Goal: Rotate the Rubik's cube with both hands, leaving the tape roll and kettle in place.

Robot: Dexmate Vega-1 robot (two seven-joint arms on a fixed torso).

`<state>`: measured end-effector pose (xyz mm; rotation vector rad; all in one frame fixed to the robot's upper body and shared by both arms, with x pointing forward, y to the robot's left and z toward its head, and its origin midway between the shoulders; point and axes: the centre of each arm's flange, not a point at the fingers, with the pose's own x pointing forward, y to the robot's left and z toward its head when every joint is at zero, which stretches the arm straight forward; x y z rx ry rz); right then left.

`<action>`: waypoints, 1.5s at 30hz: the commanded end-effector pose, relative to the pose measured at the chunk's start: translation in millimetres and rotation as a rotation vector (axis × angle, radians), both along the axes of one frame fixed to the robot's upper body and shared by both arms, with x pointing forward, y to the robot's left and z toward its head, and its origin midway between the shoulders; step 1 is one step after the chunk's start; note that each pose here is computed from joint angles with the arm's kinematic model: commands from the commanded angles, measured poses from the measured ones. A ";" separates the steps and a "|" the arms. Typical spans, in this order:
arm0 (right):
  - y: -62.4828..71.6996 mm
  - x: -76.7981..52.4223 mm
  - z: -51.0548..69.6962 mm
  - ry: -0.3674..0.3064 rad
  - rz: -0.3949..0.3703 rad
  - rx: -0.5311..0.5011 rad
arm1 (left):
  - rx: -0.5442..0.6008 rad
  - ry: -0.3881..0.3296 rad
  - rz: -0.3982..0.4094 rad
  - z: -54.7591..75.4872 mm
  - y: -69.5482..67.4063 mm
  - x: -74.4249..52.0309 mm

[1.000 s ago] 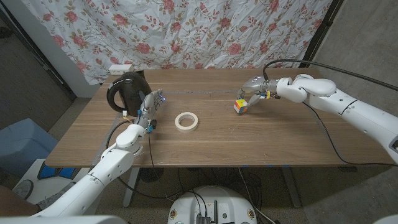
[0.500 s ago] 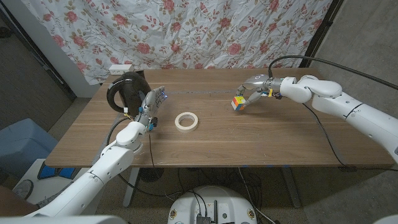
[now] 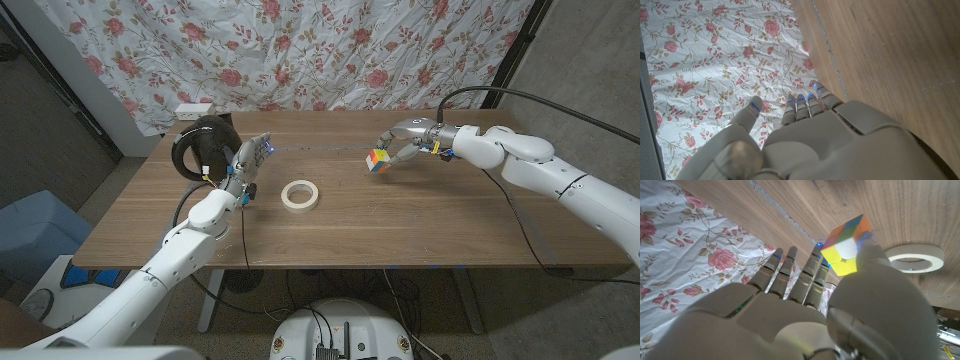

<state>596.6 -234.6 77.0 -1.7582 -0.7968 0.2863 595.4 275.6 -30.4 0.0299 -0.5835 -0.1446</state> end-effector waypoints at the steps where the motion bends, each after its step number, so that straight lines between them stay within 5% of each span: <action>1: 2.6 -3.8 -1.9 0.023 0.051 0.130 | 0.031 -0.022 -0.003 9.5 -10.8 -2.9; 18: 10.5 -3.3 -9.2 0.028 0.064 0.267 | 0.061 -0.060 -0.005 23.1 -26.3 -11.2; 45: 14.0 5.2 -13.5 0.106 0.036 0.542 | 0.255 -0.210 0.161 40.6 -44.1 -27.3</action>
